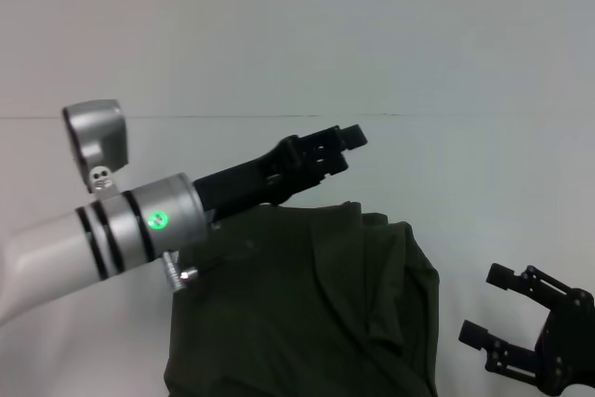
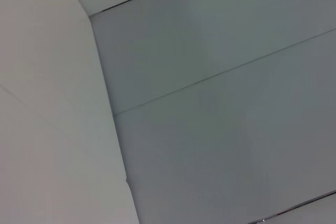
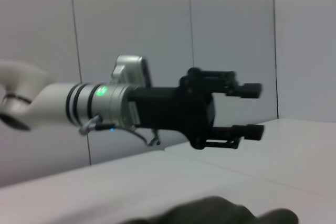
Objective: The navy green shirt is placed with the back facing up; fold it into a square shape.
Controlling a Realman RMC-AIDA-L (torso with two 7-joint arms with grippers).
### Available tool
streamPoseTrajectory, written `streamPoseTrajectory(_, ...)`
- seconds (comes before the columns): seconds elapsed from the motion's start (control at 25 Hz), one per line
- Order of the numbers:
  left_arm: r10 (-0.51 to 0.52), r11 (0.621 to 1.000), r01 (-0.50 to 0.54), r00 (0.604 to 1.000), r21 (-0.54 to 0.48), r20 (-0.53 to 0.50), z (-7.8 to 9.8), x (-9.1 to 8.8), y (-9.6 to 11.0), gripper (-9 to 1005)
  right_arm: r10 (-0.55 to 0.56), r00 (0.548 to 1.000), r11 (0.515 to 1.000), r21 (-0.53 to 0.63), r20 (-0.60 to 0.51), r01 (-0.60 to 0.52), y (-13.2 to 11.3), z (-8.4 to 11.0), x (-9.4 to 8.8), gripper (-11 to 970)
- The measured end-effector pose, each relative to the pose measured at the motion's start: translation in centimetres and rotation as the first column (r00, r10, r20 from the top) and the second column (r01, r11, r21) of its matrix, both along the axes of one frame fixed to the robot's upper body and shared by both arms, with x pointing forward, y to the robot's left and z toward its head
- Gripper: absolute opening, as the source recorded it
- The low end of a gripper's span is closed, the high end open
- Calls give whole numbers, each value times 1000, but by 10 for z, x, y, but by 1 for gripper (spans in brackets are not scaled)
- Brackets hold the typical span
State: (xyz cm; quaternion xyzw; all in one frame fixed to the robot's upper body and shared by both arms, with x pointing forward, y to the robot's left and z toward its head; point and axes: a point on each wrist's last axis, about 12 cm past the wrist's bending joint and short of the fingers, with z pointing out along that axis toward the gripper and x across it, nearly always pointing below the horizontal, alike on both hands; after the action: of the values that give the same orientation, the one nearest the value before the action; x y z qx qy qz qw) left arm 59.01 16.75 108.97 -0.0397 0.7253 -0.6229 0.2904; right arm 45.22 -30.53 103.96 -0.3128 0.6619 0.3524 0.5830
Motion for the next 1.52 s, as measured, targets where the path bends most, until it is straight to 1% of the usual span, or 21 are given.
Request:
streamPoseTrajectory(0.04,4,1000,-4,1000,2,12,1,-1,8,472,14,1000,1000,22,-12,-14,2,2,1,828)
streamPoseTrajectory(0.08,4,1000,-4,1000,2,12,1,-1,8,508,34,999,998,43,-21,-34,4,6,4,828)
streamPoseTrajectory(0.12,10,1000,-10,1000,6,24,1,-3,17,545,61,998,996,59,-28,-60,8,9,8,827)
streamPoseTrajectory(0.16,22,999,-23,999,22,35,-3,-10,39,581,89,996,994,69,-32,-86,12,13,12,827)
streamPoseTrajectory(0.24,22,999,-24,999,35,50,-6,-17,54,654,143,989,988,66,-35,-140,19,21,23,825)
streamPoseTrajectory(0.28,22,999,-24,999,35,50,-6,-17,54,699,171,985,984,56,-36,-168,23,26,30,825)
streamPoseTrajectory(0.32,17,998,-22,996,55,88,-8,-28,74,744,191,981,981,34,-40,-190,27,31,38,824)
streamPoseTrajectory(0.36,6,997,-15,992,70,128,-9,-35,85,790,210,976,978,3,-51,-210,30,36,47,824)
streamPoseTrajectory(0.4,6,997,-15,992,70,128,-9,-35,85,835,218,974,975,-31,-65,-220,33,42,57,823)
streamPoseTrajectory(0.44,-3,997,-9,988,78,154,-9,-39,91,880,221,972,971,-72,-85,-227,37,48,68,823)
streamPoseTrajectory(0.56,-38,993,9,968,114,250,-7,-56,110,886,211,967,958,-167,-144,-234,47,68,96,821)
streamPoseTrajectory(0.68,-71,987,26,957,161,282,-7,-68,125,893,184,960,941,-243,-212,-234,56,89,118,819)
streamPoseTrajectory(0.8,-113,976,48,945,213,306,-9,-78,132,893,146,948,912,-334,-281,-240,69,108,135,818)
streamPoseTrajectory(0.88,-140,970,64,937,235,321,-11,-83,133,894,116,938,888,-389,-326,-245,80,116,142,817)
streamPoseTrajectory(1.0,-169,963,83,928,256,331,-15,-88,132,894,79,925,845,-468,-372,-260,97,124,150,815)
streamPoseTrajectory(1.16,-188,958,96,922,271,338,-15,-89,132,895,12,914,786,-561,-406,-260,117,140,154,813)
streamPoseTrajectory(1.28,-198,955,98,913,282,356,-13,-90,135,894,-86,898,751,-620,-432,-226,126,152,157,811)
streamPoseTrajectory(1.36,-212,951,98,896,292,391,-10,-93,140,894,-143,879,736,-643,-454,-213,132,157,158,810)
streamPoseTrajectory(1.4,-220,949,96,884,301,413,-8,-95,143,893,-188,856,722,-659,-482,-213,138,163,159,809)
streamPoseTrajectory(1.44,-232,944,92,867,317,441,-6,-97,147,893,-188,856,722,-659,-482,-213,138,163,159,809)
streamPoseTrajectory(1.52,-248,933,77,843,350,477,-4,-101,155,892,-229,834,710,-672,-502,-209,144,168,160,808)
